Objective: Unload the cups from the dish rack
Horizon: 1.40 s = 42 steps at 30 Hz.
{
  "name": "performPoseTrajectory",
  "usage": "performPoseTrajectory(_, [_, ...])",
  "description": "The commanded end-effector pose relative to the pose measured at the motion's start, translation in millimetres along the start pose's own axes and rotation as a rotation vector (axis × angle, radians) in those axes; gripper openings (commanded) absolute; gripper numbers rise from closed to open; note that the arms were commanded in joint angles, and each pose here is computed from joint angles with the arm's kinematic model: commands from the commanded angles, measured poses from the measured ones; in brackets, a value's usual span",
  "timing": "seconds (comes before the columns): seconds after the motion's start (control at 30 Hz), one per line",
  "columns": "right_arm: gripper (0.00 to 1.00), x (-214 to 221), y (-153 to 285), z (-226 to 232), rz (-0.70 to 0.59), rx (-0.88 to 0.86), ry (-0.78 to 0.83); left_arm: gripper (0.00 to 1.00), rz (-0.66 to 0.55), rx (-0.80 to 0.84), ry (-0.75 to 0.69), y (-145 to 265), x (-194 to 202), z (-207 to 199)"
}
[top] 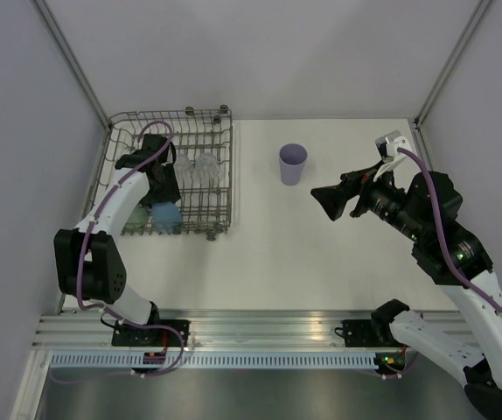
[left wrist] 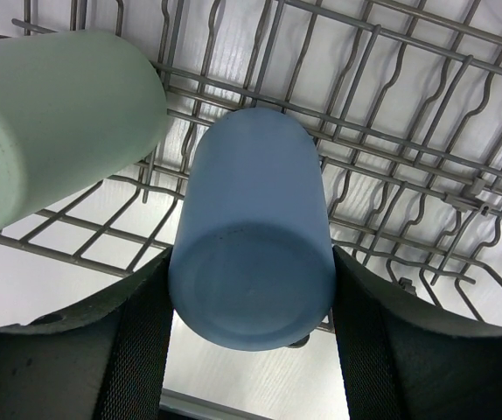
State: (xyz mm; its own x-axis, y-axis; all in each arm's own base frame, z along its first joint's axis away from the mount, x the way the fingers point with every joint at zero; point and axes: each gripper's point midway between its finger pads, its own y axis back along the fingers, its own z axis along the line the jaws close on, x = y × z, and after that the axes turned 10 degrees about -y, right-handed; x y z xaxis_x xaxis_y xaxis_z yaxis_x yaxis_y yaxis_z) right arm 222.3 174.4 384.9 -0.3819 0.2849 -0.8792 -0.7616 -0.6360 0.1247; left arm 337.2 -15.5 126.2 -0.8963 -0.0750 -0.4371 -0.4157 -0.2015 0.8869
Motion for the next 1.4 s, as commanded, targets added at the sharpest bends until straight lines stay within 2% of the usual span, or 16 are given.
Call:
performPoseTrajectory(0.0, [0.98, -3, -2, 0, -0.013, -0.009, 0.012, 0.21, -0.082, 0.025, 0.003, 31, -18, 5])
performPoseTrajectory(0.13, [0.98, -3, -3, 0, -0.017, -0.009, 0.011, 0.17, -0.178, 0.101, 0.018, 67, -34, 1])
performPoseTrajectory(0.23, [0.98, 0, -5, -2, -0.013, -0.007, 0.01, 0.06, -0.231, 0.15, 0.028, 90, -42, -2])
performPoseTrajectory(0.3, [0.98, 7, -8, -2, 0.005, -0.02, 0.007, 0.02, -0.293, 0.197, 0.043, 115, -50, -3])
performPoseTrajectory(0.4, [0.98, 15, -14, 10, 0.03, -0.102, -0.011, 0.02, -0.38, 0.33, 0.064, 154, -59, -16])
performPoseTrajectory(0.5, [0.98, 19, -19, 27, 0.034, -0.208, -0.068, 0.02, -0.486, 0.538, 0.073, 203, -65, -39])
performPoseTrajectory(0.6, [0.98, 9, -17, 56, -0.03, -0.381, -0.118, 0.02, -0.619, 0.768, 0.089, 258, -67, -59])
performPoseTrajectory(0.63, [0.98, 16, -19, 60, -0.011, -0.421, -0.13, 0.02, -0.628, 0.808, 0.095, 259, -65, -64])
performPoseTrajectory(0.67, [0.98, 24, -16, 70, 0.04, -0.489, -0.168, 0.02, -0.699, 0.865, 0.09, 276, -73, -68])
performPoseTrajectory(0.73, [0.98, 21, -21, 77, 0.019, -0.549, -0.185, 0.02, -0.695, 1.004, 0.091, 294, -61, -81])
performPoseTrajectory(0.77, [0.98, 21, -22, 79, 0.02, -0.569, -0.201, 0.02, -0.745, 1.068, 0.079, 309, -66, -85])
performPoseTrajectory(0.8, [0.98, 17, -22, 84, 0.004, -0.602, -0.219, 0.02, -0.694, 1.164, 0.083, 315, -55, -94])
performPoseTrajectory(0.87, [0.97, 21, -29, 82, 0.01, -0.604, -0.247, 0.02, -0.741, 1.284, 0.062, 335, -55, -102])
performPoseTrajectory(0.9, [0.97, 20, -29, 84, 0.009, -0.62, -0.252, 0.02, -0.678, 1.363, 0.076, 336, -46, -109])
performPoseTrajectory(1.1, [0.94, 18, -36, 89, -0.001, -0.684, -0.28, 0.02, -0.678, 1.55, 0.015, 363, -31, -128])
performPoseTrajectory(1.37, [0.87, 13, -30, 99, -0.012, -0.749, -0.247, 0.02, -0.54, 1.728, -0.039, 366, -10, -162])
